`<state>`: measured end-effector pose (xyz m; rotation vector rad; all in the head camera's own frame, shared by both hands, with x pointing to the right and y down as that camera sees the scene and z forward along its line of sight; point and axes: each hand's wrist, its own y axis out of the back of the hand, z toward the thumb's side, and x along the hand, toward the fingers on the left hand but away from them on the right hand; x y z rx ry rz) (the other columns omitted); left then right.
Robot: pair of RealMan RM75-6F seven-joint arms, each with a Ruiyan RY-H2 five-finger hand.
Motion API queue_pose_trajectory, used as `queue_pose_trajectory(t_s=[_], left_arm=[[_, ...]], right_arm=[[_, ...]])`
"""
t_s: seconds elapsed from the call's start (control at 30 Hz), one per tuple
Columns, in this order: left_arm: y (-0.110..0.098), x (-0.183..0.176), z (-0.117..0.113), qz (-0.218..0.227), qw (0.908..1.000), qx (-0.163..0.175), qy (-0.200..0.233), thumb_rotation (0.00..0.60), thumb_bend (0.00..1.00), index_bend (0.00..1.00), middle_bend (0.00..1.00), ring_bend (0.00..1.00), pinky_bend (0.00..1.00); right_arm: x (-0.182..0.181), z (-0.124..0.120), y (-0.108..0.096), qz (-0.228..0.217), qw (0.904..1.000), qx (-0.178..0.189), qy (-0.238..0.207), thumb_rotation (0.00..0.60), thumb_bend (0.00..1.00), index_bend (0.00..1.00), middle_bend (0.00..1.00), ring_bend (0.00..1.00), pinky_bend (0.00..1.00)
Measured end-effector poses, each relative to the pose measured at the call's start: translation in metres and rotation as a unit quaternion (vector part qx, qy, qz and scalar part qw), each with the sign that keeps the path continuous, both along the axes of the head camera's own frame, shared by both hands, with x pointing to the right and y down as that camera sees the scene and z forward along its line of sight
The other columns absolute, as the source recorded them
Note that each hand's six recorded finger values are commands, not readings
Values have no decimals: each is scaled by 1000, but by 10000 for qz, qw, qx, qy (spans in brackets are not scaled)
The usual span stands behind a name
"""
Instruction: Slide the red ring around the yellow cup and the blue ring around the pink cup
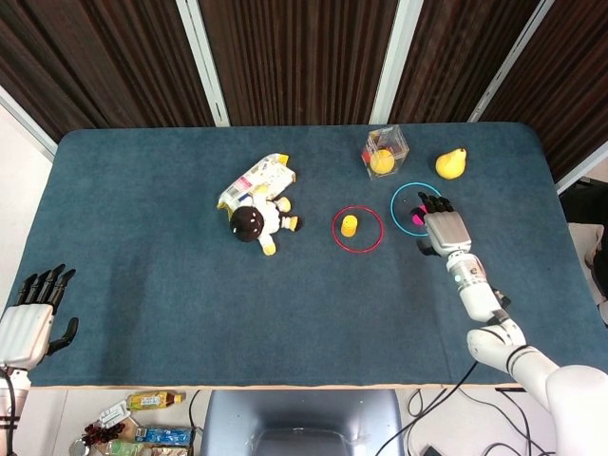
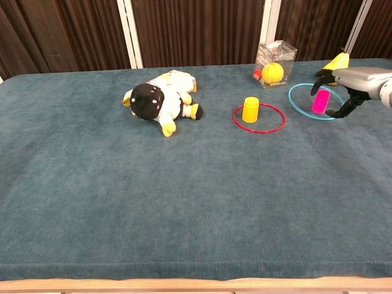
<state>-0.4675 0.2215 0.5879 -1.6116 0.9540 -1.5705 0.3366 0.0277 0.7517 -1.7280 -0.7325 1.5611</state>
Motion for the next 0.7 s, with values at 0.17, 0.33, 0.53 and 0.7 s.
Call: queue_pose_trajectory(t_s=[0.17, 0.33, 0.53, 0.7], left_arm=[[0, 0, -4, 0, 10000, 75, 40, 600, 441, 0, 0, 0, 24], [-1, 4, -5, 101, 9998, 165, 94, 600, 440, 0, 0, 0, 24], [4, 9, -6, 213, 9995, 214, 130, 600, 440, 0, 0, 0, 24], [6, 12, -11, 261, 9991, 301, 163, 600, 440, 0, 0, 0, 24]], right_arm=[[4, -27, 16, -52, 9986, 421, -304, 600, 412, 170, 1, 0, 0], [20, -75, 69, 62, 9929, 916, -754, 600, 371, 15, 0, 0, 0], [61, -140, 170, 493, 9928, 1053, -280, 600, 359, 0, 0, 0, 0], [73, -191, 214, 577, 9896, 1288, 291, 600, 359, 0, 0, 0, 0]])
